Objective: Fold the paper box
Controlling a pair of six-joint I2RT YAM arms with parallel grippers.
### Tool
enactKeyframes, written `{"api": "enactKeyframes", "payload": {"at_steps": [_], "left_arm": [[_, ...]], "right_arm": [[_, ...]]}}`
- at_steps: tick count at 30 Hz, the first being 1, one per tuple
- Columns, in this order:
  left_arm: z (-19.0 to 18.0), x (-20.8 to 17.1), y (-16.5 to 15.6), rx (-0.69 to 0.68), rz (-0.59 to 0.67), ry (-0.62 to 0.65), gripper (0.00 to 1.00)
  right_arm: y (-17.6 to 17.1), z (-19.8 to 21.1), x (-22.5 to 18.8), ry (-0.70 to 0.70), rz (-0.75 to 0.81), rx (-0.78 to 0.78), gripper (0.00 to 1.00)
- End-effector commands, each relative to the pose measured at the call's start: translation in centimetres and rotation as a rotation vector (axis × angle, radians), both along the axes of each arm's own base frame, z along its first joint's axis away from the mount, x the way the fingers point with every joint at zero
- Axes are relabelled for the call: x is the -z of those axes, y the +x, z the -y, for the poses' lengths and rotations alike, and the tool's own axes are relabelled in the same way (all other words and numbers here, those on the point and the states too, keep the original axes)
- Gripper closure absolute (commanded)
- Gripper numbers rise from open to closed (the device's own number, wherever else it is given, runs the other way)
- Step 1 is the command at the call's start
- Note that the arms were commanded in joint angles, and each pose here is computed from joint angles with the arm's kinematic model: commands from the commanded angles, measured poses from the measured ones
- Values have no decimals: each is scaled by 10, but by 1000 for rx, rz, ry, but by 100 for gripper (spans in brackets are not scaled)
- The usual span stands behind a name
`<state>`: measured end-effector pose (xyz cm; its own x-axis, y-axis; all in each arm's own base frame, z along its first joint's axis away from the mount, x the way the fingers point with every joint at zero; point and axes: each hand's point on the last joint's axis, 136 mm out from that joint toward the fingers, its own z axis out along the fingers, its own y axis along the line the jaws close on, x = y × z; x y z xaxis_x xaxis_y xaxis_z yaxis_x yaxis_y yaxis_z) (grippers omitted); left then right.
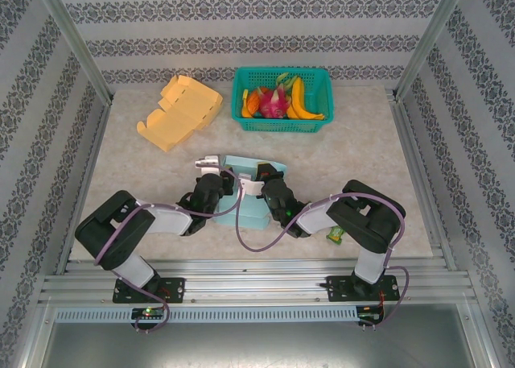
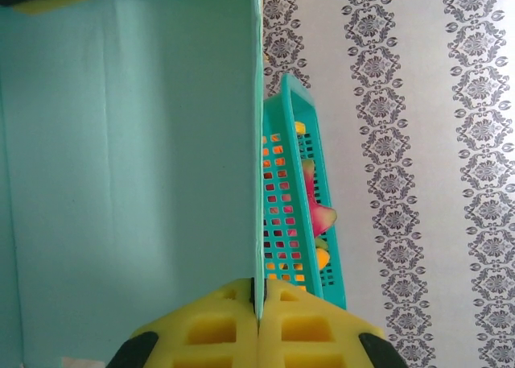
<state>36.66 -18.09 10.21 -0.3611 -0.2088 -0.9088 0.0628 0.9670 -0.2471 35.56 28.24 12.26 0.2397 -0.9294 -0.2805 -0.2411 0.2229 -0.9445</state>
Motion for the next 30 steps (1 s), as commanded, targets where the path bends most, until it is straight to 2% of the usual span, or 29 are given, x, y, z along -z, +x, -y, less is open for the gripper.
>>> {"api": "enactKeyframes", "payload": {"at_steps": [1, 7, 19, 21, 24, 27, 30], "left_arm": [[-9, 1, -4, 1, -2, 8, 60], [-4, 1, -9, 66, 7, 47, 59], [18, 27, 19, 116, 15, 117, 59], [17, 31, 22, 105, 21, 120, 64], [7, 33, 26, 62, 23, 126, 77], [-9, 38, 29, -22, 1, 161, 98], [-29, 39, 28, -130, -8, 184, 100]], "right_arm": [[2, 10, 8, 1, -29, 48, 100], [2, 9, 7, 4, -31, 45, 100], [0, 8, 7, 12, -35, 33, 100], [0, 9, 7, 11, -35, 34, 100], [1, 10, 6, 13, -34, 37, 100], [2, 12, 5, 18, -31, 46, 100], [3, 13, 4, 22, -31, 51, 100]]}}
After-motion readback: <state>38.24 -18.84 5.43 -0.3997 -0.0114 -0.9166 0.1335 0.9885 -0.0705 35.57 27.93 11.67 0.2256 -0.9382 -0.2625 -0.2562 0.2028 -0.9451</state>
